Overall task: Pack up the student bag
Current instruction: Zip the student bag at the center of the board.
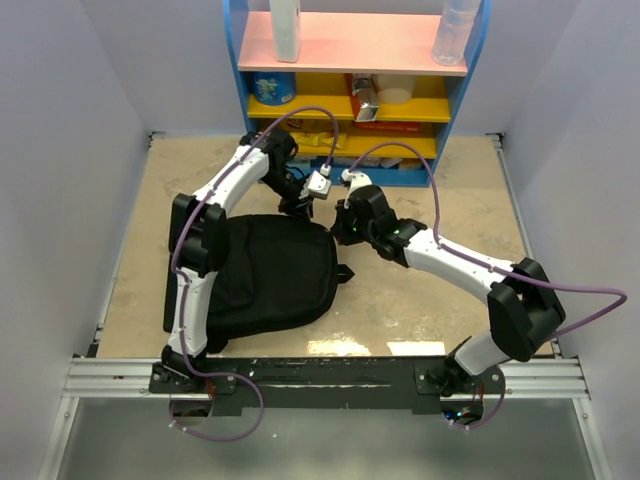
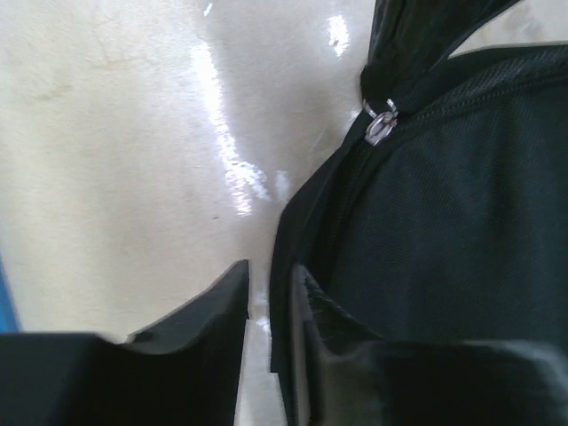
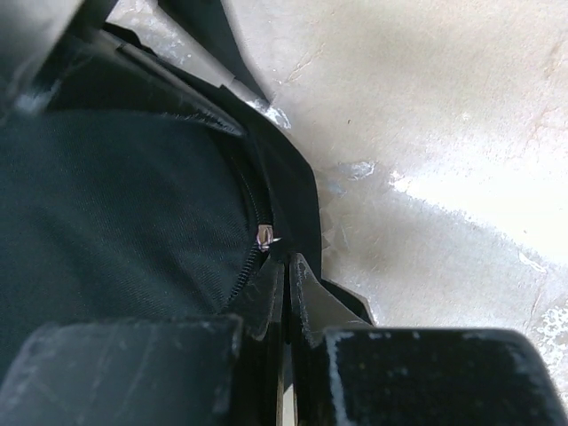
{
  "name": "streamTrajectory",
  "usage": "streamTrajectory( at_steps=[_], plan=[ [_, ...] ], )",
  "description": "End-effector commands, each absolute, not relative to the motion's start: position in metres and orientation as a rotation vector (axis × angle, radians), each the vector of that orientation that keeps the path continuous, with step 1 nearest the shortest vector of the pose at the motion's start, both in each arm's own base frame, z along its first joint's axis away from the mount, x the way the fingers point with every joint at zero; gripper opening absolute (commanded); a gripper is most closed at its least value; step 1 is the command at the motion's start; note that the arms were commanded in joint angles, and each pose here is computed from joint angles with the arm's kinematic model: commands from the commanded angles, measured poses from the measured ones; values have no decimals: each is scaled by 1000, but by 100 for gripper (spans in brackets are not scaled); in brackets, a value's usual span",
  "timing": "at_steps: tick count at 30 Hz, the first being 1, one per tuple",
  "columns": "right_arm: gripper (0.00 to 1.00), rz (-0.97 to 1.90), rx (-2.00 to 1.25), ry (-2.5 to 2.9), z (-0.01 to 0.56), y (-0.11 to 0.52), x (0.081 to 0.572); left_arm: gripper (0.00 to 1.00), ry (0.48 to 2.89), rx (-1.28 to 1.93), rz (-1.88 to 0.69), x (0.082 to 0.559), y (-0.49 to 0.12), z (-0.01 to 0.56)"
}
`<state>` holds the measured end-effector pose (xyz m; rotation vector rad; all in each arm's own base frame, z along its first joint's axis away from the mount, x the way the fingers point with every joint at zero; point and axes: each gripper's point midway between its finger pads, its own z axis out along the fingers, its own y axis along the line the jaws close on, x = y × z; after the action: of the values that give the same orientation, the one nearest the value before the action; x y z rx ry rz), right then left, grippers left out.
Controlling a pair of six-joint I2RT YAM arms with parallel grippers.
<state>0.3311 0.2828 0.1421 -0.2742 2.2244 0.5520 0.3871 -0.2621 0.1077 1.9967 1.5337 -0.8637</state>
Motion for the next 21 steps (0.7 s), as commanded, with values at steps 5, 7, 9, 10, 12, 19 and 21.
streamTrajectory(
  at_steps=[5,7,9,10,12,19,21],
  plan=[
    [0,565,-192,2103,176,279,342,0,1500,1999,-909,381,-271,114],
    [0,553,-182,2101,175,275,342,0,1508,1987,-894,384,-272,118],
    [0,553,-170,2093,177,273,342,0,1529,1974,-851,391,-271,119],
    [0,555,-168,2091,177,272,340,0,1534,1951,-819,398,-271,122],
    [0,552,-163,2095,175,270,338,0,1569,1903,-776,410,-265,123],
    [0,533,-160,2107,169,266,336,0,1595,1631,-539,476,-248,166],
    [0,526,-161,2115,166,267,337,0,1613,1613,-504,479,-242,168]
  ],
)
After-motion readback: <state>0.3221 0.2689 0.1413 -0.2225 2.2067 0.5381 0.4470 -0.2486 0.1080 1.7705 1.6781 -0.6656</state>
